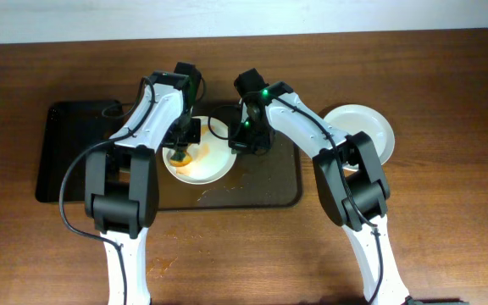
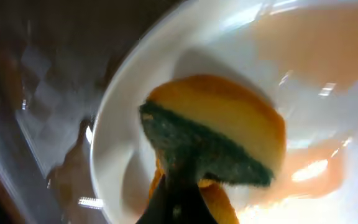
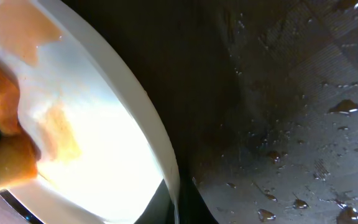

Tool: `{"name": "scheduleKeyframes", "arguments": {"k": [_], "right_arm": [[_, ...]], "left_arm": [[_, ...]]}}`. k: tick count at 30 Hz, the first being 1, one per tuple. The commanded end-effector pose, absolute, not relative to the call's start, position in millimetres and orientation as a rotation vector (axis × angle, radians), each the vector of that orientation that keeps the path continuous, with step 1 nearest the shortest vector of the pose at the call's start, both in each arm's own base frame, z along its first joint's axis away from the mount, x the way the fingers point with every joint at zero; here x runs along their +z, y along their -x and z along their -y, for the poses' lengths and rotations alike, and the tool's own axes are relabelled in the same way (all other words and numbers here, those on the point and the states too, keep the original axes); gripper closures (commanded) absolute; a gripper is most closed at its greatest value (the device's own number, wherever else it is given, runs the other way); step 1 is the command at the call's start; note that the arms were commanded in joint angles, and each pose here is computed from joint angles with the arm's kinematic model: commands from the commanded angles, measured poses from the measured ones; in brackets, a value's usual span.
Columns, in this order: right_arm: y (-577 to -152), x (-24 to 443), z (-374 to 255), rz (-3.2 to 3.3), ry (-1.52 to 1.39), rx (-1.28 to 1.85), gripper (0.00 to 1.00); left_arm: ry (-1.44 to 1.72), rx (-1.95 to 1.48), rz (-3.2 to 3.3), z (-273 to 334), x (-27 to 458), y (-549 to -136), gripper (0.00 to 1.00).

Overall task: Clean dirty plates on tray and stack at the side
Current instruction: 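Scrub the cream plate with the sponge in the left gripper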

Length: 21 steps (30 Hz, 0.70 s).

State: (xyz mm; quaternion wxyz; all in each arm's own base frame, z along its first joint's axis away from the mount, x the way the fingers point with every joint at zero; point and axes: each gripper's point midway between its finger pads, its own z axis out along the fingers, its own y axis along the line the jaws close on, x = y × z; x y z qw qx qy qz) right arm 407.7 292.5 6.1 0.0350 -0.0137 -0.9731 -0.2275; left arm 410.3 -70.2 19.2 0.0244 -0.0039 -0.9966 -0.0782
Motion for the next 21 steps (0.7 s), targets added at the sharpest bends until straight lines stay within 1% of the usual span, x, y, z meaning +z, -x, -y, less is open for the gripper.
{"name": "scheduleKeyframes", "arguments": {"k": [1,4,7,12,15,21], "right_arm": [[-408.1,-10.8,-285.0,2.987,0.072,-0.642,0.96],[-408.3,-10.7,-285.3,2.987,0.071,-0.645,0.96],[-407.9,-10.4,-285.8,2.986,0.059,-0.650,0.96],[-407.8,-10.3,-286.2,2.984,0.059,-0.653,0.96],[-407.6,-10.2,-286.1,2.984,0.053,-0.653,0.96],[-407.4,-10.3,-286.0,2.984,0.054,-0.652,0.96]], "left_arm": [[-0.002,-0.310,3.009,58.7,29.1,-397.5,1.00],[0.048,-0.308,2.997,58.8,43.2,-397.4,0.99],[0.046,-0.301,3.028,60.8,56.9,-406.0,1.00],[0.074,-0.272,3.043,64.3,56.2,-410.0,1.00],[0.185,-0.124,3.025,80.2,54.2,-406.1,1.00],[0.184,-0.131,2.996,78.9,45.3,-402.0,1.00]]}}
